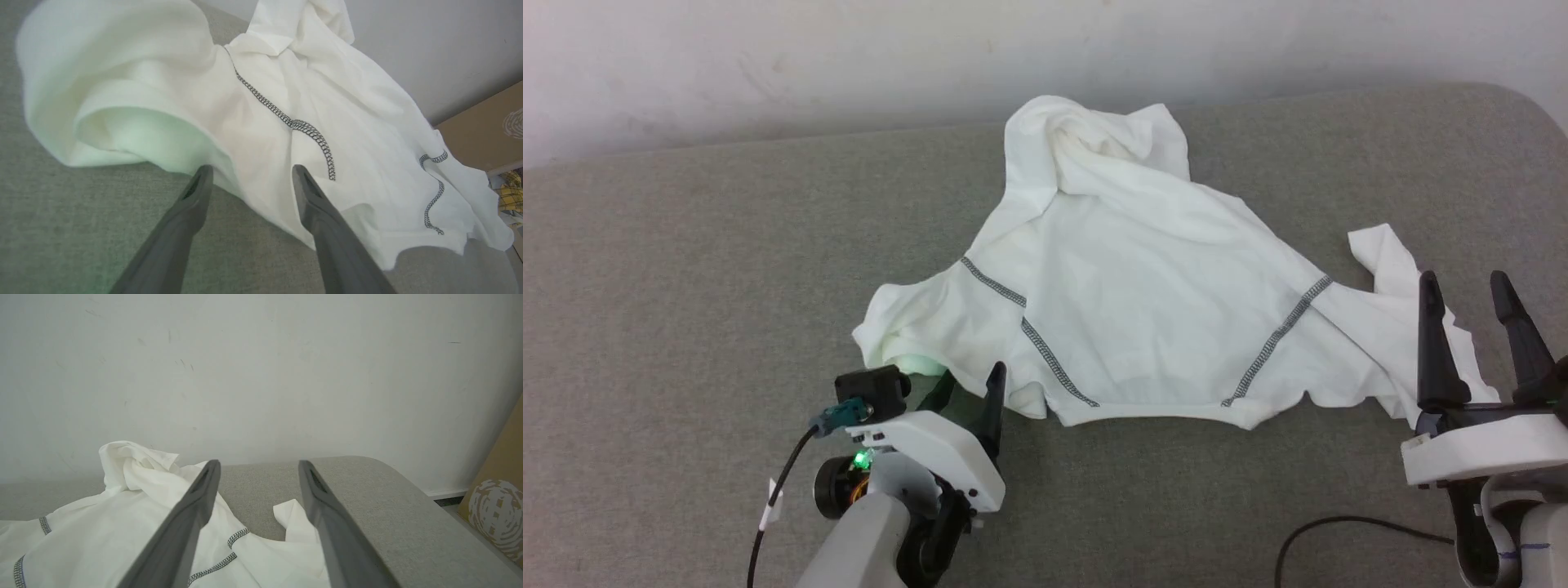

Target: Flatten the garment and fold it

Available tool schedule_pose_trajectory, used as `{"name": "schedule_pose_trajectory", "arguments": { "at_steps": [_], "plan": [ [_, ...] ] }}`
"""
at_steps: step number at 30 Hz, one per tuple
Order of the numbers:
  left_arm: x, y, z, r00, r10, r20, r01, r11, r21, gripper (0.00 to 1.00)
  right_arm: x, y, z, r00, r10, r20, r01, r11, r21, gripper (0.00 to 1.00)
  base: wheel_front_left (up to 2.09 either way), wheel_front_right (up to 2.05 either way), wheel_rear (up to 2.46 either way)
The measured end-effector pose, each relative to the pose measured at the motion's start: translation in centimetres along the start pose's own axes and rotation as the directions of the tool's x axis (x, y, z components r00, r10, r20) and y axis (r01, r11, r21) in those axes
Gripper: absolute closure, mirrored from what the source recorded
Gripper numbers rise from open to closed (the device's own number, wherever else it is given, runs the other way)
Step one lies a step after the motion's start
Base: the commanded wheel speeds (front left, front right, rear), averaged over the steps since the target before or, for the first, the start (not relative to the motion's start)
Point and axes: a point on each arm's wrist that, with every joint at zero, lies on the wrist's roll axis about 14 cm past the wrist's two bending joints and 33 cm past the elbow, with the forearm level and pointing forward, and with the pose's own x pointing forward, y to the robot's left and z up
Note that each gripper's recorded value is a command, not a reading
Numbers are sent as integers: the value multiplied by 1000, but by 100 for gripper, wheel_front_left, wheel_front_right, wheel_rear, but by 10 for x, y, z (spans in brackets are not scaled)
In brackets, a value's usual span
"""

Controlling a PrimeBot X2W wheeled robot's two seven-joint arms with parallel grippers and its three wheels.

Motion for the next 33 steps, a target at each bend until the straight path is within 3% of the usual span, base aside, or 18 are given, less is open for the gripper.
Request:
{"name": "schedule_pose_trajectory", "arguments": {
  "at_steps": [1, 2, 3, 8, 15, 19, 20, 23, 24, 25, 29, 33],
  "plan": [
    [3, 2, -5, 1000, 3, -27, -3, 1000, 5, 0, 0, -1, -1, 1000, -3, -4, 3, 1000, -3, 0, 0, 0, 0],
    [5, 4, -11, 999, 6, -50, -6, 1000, 8, 67, -1, -1, -3, 1000, -5, -9, 5, 1000, -3, 0, 0, 0, 0],
    [7, 4, -14, 998, 2, -64, -1, 1000, 13, 100, -1, -1, -5, 1000, -6, -15, 6, 1000, -3, 0, 0, 0, 0],
    [8, 6, -11, 999, -12, -34, 13, 1000, 19, 100, -5, 2, -19, 998, 1, -63, -1, 1000, -2, 0, 0, 0, 0],
    [-28, 27, 16, 990, 40, 137, -41, 999, 0, 100, -21, 19, -57, 972, 49, -232, -49, 999, 7, 0, 0, 0, 0],
    [-54, 54, 60, 953, 113, 283, -120, 993, 6, 100, -29, 46, -79, 930, 128, -344, -122, 992, 39, 0, 0, 0, 0],
    [-64, 64, 73, 937, 139, 319, -151, 988, 12, 100, -36, 61, -91, 897, 172, -407, -155, 985, 74, 0, 0, 0, 0],
    [-72, 77, 79, 923, 186, 337, -197, 980, -1, 100, -45, 74, -101, 854, 216, -474, -171, 976, 138, 0, 0, 0, 0],
    [-72, 81, 76, 927, 194, 322, -209, 978, 12, 87, -48, 78, -103, 841, 230, -490, -171, 972, 162, 0, 0, 0, 0],
    [-72, 84, 72, 930, 201, 306, -218, 976, 21, 0, -51, 81, -105, 828, 244, -505, -171, 967, 188, 0, 0, 0, 0],
    [-67, 80, 65, 939, 194, 284, -211, 977, 28, 0, -66, 89, -108, 778, 296, -555, -135, 940, 312, 0, 0, 0, 0],
    [-69, 73, 65, 934, 180, 309, -200, 979, 36, 0, -87, 95, -112, 723, 356, -592, -70, 890, 450, 0, 0, 0, 0]
  ]
}}
